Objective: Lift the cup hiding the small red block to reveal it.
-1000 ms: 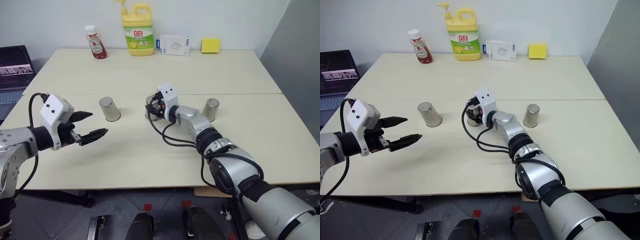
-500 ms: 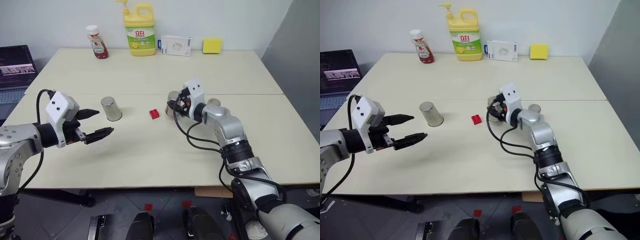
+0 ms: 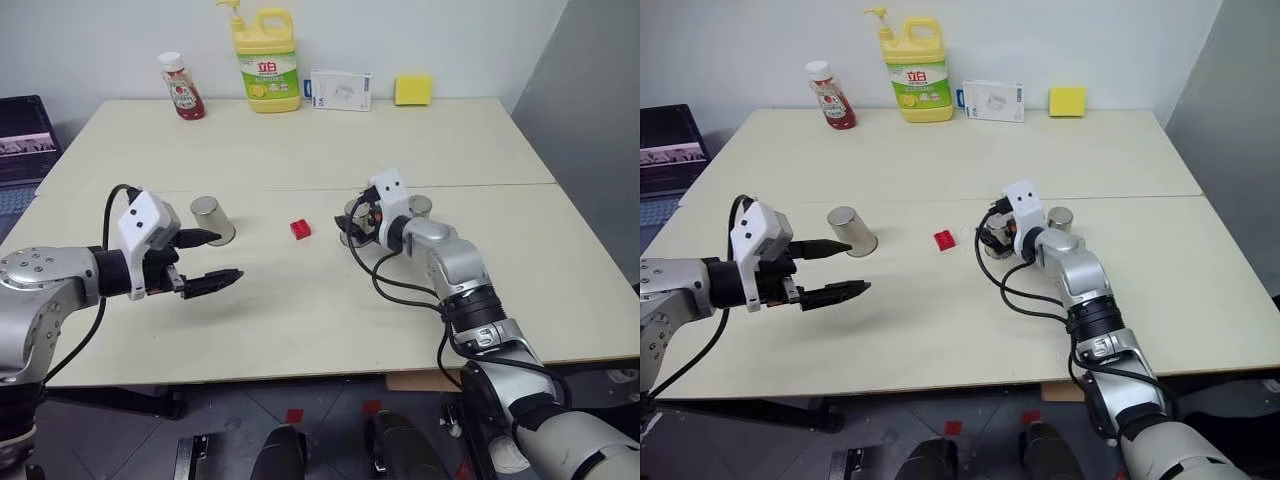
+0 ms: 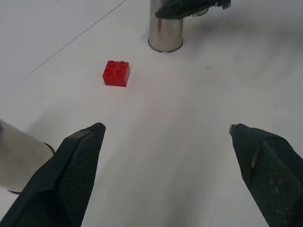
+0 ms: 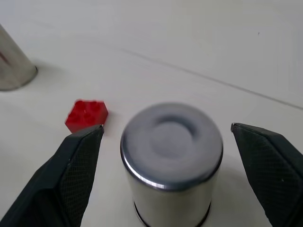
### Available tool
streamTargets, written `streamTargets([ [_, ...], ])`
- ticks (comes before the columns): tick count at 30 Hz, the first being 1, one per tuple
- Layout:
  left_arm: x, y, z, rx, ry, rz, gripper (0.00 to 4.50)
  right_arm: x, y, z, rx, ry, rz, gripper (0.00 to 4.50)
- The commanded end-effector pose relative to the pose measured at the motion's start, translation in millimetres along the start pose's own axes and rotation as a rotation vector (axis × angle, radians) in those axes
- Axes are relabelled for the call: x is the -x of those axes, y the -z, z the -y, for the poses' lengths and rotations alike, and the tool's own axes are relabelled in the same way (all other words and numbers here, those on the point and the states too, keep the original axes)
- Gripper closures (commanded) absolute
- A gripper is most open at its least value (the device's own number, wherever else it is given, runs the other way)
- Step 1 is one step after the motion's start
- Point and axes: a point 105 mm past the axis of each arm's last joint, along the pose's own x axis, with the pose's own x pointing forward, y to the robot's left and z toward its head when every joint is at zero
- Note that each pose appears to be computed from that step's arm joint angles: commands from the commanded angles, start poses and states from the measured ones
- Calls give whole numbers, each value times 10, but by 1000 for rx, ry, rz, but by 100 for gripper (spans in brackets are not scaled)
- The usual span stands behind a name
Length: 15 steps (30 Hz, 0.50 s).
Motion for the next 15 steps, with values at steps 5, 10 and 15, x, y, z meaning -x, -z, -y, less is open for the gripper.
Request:
streamTargets([
  [5, 136, -27, -205, -41, -163, 1, 0, 632, -863, -212, 155, -150, 353, 3],
  [10, 321, 33, -297, -47, -203, -53, 0, 1128, -539, -269, 254, -292, 246, 3],
  [15, 372, 33, -308, -50, -195, -62, 0, 1476, -110, -125, 221, -341, 17, 3],
])
